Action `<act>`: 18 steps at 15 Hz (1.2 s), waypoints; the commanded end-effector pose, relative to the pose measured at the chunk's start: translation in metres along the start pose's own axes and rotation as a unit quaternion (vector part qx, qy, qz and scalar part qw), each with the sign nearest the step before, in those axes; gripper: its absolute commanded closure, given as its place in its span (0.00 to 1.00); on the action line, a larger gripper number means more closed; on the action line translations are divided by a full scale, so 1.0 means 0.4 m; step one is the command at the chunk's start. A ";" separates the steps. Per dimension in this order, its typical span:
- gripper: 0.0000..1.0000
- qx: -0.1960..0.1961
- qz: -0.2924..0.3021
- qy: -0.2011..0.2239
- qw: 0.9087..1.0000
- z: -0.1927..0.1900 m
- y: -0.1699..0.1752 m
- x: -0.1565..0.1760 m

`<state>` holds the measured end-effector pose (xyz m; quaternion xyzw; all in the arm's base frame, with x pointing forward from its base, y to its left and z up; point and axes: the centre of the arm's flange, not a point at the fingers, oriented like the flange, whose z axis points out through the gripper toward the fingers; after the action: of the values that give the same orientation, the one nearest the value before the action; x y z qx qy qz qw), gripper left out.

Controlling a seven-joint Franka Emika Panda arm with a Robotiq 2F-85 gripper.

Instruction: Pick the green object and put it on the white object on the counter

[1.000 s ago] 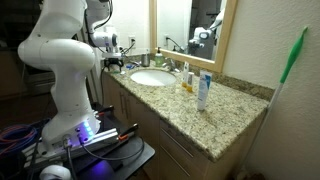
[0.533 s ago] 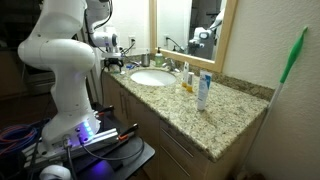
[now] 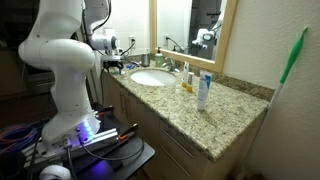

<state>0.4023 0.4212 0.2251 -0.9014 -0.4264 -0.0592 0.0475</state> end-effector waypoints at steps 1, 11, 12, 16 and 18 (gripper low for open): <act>0.00 0.000 0.000 0.000 1.000 0.000 0.000 -0.001; 0.26 -0.005 -0.010 0.024 1.000 -0.002 0.010 0.009; 0.34 -0.007 -0.011 0.025 1.000 -0.003 0.009 0.010; 0.61 -0.010 -0.013 0.030 0.999 -0.011 0.015 0.017; 0.75 -0.011 -0.014 0.032 0.999 -0.014 0.017 0.020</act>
<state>0.4131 0.4242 0.2350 -0.8973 -0.4289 -0.0926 0.0491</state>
